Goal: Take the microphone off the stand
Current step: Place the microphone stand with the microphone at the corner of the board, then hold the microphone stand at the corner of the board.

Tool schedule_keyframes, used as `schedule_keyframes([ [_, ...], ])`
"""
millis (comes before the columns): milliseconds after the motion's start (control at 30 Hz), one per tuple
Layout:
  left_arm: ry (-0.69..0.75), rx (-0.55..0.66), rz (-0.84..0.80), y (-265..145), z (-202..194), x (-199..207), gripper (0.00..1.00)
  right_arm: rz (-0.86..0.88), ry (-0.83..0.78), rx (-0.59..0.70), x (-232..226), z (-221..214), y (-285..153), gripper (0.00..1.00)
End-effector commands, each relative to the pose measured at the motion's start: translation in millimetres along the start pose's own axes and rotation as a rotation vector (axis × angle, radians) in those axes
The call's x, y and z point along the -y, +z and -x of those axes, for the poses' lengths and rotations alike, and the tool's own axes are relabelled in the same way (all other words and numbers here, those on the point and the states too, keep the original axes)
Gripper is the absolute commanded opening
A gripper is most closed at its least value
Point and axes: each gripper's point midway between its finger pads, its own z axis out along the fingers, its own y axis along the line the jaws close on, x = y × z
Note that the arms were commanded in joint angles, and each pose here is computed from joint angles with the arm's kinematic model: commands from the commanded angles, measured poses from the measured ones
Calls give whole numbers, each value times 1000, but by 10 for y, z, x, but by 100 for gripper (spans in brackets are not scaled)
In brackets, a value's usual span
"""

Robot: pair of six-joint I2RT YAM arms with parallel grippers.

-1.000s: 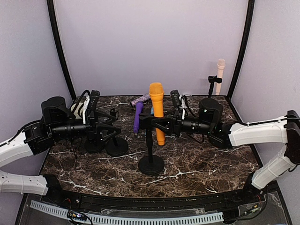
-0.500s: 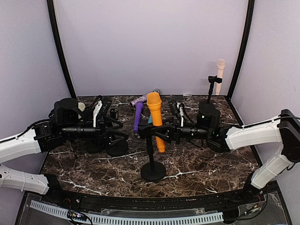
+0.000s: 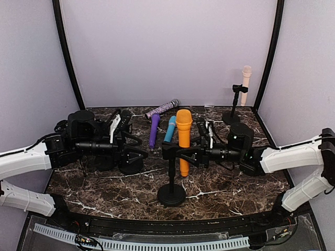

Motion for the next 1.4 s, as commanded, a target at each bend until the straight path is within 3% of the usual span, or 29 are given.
schedule_keyframes([
  [0, 53, 23, -44, 79, 94, 106, 85, -8, -7, 13, -96, 22, -86, 42],
  [233, 113, -14, -60, 304, 62, 198, 85, -46, 9, 12, -106, -19, -199, 55],
  [400, 137, -4, -66, 371, 142, 217, 85, -78, 16, 34, -118, 34, -290, 73],
  [467, 144, -2, -70, 397, 165, 228, 85, -90, 22, 45, -123, 52, -326, 91],
  [533, 159, -2, -74, 423, 181, 270, 85, -97, 30, 53, -141, 67, -358, 98],
  [767, 183, -30, -9, 561, 115, 414, 90, -146, 30, 84, -163, 137, -483, 99],
  [900, 179, 20, 30, 619, 129, 567, 92, -178, 25, 114, -182, 236, -556, 98],
  [1100, 161, 39, 226, 717, 125, 552, 93, -216, 7, 144, -222, 402, -584, 99],
  [1367, 131, 9, 356, 789, 27, 525, 96, -212, -37, 151, -357, 625, -556, 98],
])
